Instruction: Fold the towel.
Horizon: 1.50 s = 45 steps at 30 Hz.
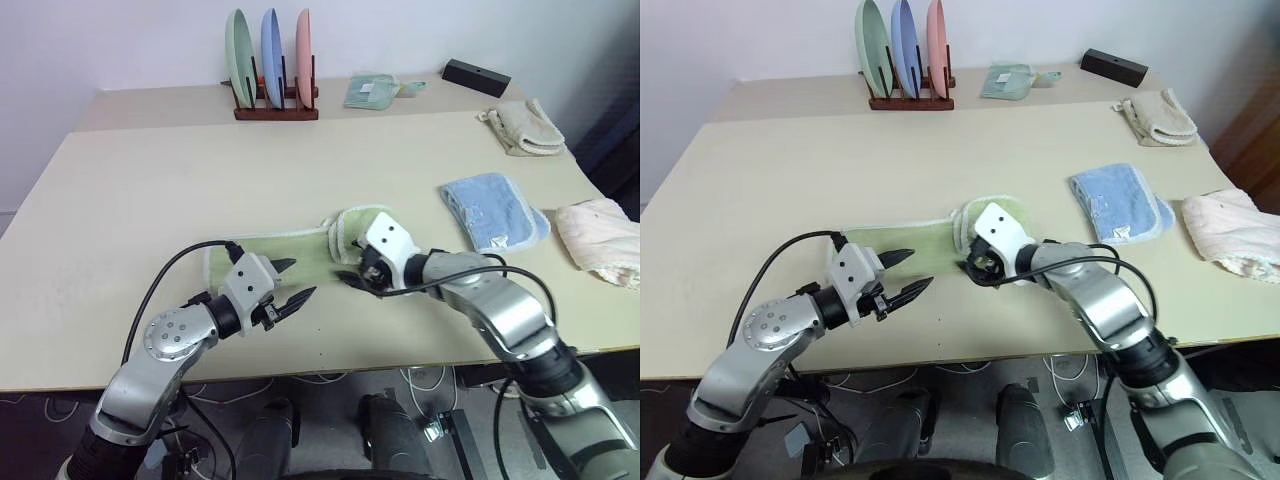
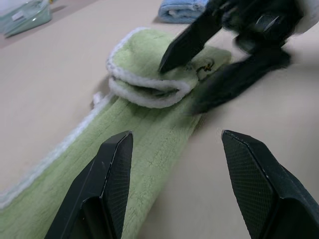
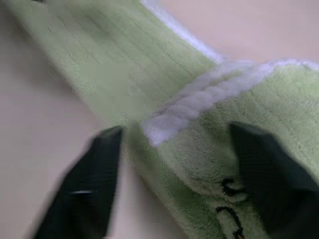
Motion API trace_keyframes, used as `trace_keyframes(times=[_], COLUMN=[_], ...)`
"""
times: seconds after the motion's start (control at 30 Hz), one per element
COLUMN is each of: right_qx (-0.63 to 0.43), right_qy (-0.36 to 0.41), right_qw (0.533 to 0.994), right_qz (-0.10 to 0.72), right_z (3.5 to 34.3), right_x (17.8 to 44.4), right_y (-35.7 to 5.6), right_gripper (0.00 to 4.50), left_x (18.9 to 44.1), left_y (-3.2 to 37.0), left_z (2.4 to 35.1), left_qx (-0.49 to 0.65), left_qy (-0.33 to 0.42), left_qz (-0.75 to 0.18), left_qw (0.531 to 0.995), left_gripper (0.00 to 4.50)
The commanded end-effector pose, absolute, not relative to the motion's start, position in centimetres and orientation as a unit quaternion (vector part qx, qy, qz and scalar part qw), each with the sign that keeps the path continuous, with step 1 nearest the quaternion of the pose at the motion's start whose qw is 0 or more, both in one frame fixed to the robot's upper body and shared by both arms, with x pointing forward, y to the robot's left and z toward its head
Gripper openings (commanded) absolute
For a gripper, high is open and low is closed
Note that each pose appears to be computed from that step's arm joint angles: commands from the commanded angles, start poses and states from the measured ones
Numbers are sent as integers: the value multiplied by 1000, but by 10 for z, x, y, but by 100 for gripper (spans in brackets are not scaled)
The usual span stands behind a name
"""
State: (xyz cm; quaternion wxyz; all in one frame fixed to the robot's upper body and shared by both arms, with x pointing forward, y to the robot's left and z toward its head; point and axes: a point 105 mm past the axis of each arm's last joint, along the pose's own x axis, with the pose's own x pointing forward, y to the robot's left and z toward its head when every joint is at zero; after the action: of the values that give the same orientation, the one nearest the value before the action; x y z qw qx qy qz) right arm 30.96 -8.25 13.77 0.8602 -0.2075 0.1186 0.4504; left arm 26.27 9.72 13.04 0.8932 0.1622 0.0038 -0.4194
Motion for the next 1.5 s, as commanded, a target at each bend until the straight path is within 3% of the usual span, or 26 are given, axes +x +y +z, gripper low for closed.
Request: trace_keyframes(times=[0.03,0.07,0.17,0.37,0.67,0.77,0.93,1.0,1.03,1.17,1.27,1.5], right_qx=[-188,-167,-99,-100,-165,-172,-173,-177,-183,-217,-247,-248], right_qy=[43,35,28,33,119,105,39,-1,-24,-56,-64,-75], right_qw=[867,874,913,923,888,889,895,889,883,854,822,803], right_qz=[461,456,394,370,413,412,409,423,432,469,508,536], right_z=[181,189,203,181,87,92,137,164,179,202,201,193], right_x=[306,309,336,363,358,360,364,360,357,344,331,323], right_y=[-93,-98,-119,-111,-81,-81,-93,-96,-96,-90,-80,-64], right_gripper=[379,379,290,5,5,5,5,57,83,280,422,422], left_x=[261,261,263,263,261,258,246,239,233,218,211,232], left_y=[99,100,104,105,116,120,134,142,145,150,153,178], left_z=[139,139,138,137,130,128,121,113,108,98,89,80], left_qx=[171,172,171,162,149,144,98,53,18,-120,-231,-366], left_qy=[-14,-13,-11,-8,8,13,43,70,87,125,146,150], left_qz=[-418,-416,-407,-401,-369,-356,-314,-289,-274,-220,-153,-16], left_qw=[892,893,897,901,918,923,943,953,958,960,950,918], left_gripper=[288,288,288,288,288,288,288,288,313,450,450,450])
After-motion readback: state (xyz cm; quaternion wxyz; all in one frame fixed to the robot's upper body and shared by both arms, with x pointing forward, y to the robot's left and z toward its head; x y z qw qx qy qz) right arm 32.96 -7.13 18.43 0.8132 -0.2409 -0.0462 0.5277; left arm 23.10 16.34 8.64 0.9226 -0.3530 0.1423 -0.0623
